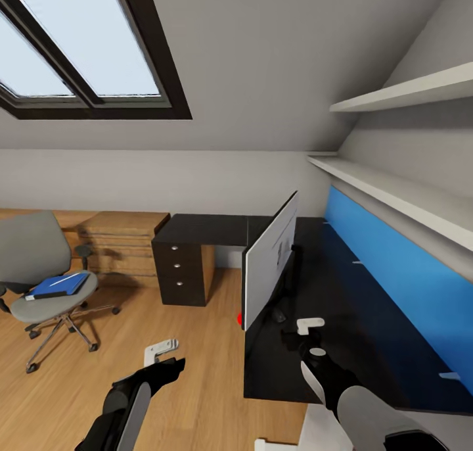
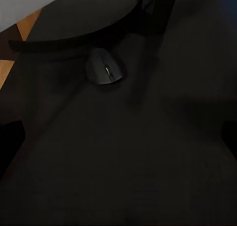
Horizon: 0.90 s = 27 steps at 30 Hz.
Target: In the bedroom, organize the workspace by keeping the computer under the desk, ensuring the monitor is on the desk, placing the keyboard on the desk next to the monitor, placing the mouse on the desk next to the keyboard, moving the folder from the swivel chair onto the desk next to the mouse, stacking the notebook on top of the folder with the pen on top of the notebook, and positioning the swivel chair next to the desk.
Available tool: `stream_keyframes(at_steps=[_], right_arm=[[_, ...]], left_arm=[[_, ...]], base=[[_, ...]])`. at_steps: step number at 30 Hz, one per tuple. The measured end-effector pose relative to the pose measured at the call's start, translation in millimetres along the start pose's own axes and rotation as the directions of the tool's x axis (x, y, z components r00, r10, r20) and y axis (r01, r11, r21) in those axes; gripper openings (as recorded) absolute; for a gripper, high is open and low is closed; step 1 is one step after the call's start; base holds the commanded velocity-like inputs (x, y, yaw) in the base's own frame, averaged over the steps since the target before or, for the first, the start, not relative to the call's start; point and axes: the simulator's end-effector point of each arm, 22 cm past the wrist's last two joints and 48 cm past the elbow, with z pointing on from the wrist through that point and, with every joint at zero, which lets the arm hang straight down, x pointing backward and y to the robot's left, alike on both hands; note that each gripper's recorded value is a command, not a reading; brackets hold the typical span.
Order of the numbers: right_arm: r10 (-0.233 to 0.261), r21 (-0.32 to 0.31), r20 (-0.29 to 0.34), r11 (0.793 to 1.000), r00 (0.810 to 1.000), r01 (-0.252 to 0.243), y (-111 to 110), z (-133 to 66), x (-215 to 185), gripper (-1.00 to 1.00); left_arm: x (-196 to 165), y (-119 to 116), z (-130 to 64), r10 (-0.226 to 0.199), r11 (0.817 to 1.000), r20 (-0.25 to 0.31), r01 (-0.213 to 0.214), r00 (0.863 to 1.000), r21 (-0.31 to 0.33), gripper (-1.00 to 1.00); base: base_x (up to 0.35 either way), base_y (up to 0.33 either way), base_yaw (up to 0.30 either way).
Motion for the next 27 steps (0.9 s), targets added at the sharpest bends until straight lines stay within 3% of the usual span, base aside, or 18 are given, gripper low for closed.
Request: stream_keyframes(at_steps=[8, 27], right_arm=[[-0.005, -0.054, -0.011, 0.999, 1.0, 0.004, 12, 0.5, 3, 1.0], [-0.009, -0.076, -0.026, 0.997, 1.0, 0.007, 17, 13.6, 14, 1.0]], left_arm=[[-25, -5, -10.1, -0.008, 1.0, 0.058, 0.008, 0.998, 0.013, 1.0], [-28, 3, 2.2, -0.03, 1.0, 0.073, 0.03, 0.997, 0.006, 1.0]], base=[[0.006, 0.0, 0.0], [0.0, 0.0, 0.0]])
